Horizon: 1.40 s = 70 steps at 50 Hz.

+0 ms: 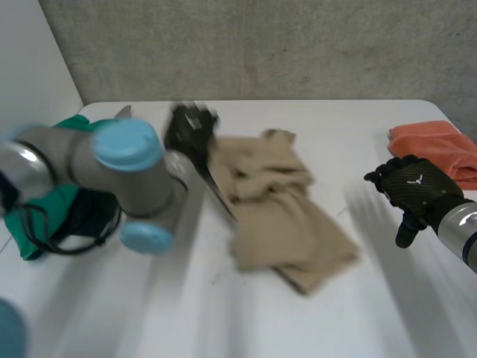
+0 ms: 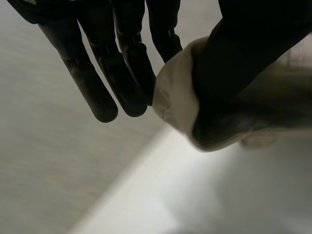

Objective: Fold the laundry.

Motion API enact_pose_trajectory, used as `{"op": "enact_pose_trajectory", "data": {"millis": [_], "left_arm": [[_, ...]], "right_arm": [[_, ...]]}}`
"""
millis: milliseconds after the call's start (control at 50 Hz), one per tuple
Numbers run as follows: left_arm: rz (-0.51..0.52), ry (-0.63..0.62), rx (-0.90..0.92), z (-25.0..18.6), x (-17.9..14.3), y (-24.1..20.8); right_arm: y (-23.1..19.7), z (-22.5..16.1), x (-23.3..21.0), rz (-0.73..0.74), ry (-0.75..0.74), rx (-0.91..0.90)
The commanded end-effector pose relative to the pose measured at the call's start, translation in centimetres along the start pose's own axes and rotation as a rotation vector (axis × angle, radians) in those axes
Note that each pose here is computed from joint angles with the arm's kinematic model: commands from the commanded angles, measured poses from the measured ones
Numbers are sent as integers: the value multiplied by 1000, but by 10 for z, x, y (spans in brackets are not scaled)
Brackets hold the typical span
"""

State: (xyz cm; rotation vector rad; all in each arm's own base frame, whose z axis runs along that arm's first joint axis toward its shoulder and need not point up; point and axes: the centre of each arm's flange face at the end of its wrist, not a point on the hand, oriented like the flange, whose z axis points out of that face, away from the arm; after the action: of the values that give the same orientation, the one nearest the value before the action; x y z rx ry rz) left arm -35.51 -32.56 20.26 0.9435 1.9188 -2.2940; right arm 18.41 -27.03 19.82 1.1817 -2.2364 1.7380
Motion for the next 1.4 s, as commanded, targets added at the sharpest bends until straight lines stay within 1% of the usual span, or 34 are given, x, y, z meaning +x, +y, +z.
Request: {"op": "enact_pose_trajectory", "data": {"millis": [20,40,120,140,200,220,280,300,320,360,380,460,600,640,760,780,820,880,980,1000,1040,1060,1080,1140,1160,1220,1240,1280,1320,1400], "left_arm": [[-92,-147,319,-3,-61,-99],[-108,-136,341,-4,-62,-106],[-206,-12,436,-16,-44,-131],[-249,47,452,-19,-32,-136],[-305,147,452,-24,-9,-136],[-328,222,439,-27,13,-129],[-339,318,391,-34,49,-113],[-339,363,349,-38,68,-99],[-339,386,325,-41,79,-92],[-338,418,290,-46,92,-82],[-336,448,259,-51,104,-74],[-333,484,213,-58,118,-62],[-341,482,213,-60,113,-67],[-351,468,236,-63,100,-84],[-375,441,235,-72,69,-105],[-375,426,242,-75,58,-112],[-371,409,233,-78,47,-114],[-357,376,184,-81,26,-108],[-335,303,80,-78,-7,-83],[-322,262,43,-71,-21,-70],[-302,217,8,-62,-37,-55],[-287,195,-6,-58,-44,-48],[-254,161,-41,-49,-56,-31],[-196,134,-112,-38,-66,-1],[-148,121,-156,-32,-72,18],[-64,118,-218,-28,-78,42],[-27,130,-257,-26,-77,57],[4,150,-288,-25,-74,69],[11,184,-333,-28,-68,79],[-11,214,-374,-36,-63,79]], "right_arm": [[-7,3,4,-7,16,24],[-8,3,3,-6,16,25],[-12,5,8,50,28,38],[-13,6,10,84,32,43],[-13,8,11,121,33,44],[-12,9,11,135,35,39],[-10,9,14,141,45,30],[-9,10,15,143,48,27],[-8,10,15,144,49,25],[-8,10,15,144,49,23],[-7,11,14,147,45,20],[-3,13,12,152,35,8],[-4,15,13,151,38,11],[-4,15,13,152,35,11],[-5,14,11,161,31,9],[-7,13,8,160,25,12],[-8,12,5,169,15,16],[-20,9,-12,201,-38,53],[-21,19,-45,209,-138,51],[-17,26,-52,205,-154,45],[-15,34,-56,201,-158,48],[-14,38,-58,196,-155,53],[-12,46,-63,185,-150,61],[-8,62,-70,166,-124,72],[-5,73,-72,155,-100,70],[-3,85,-74,134,-65,68],[-5,90,-74,120,-49,73],[-7,95,-71,111,-35,81],[-8,102,-70,114,-34,94],[-11,110,-67,100,-27,114]]}}
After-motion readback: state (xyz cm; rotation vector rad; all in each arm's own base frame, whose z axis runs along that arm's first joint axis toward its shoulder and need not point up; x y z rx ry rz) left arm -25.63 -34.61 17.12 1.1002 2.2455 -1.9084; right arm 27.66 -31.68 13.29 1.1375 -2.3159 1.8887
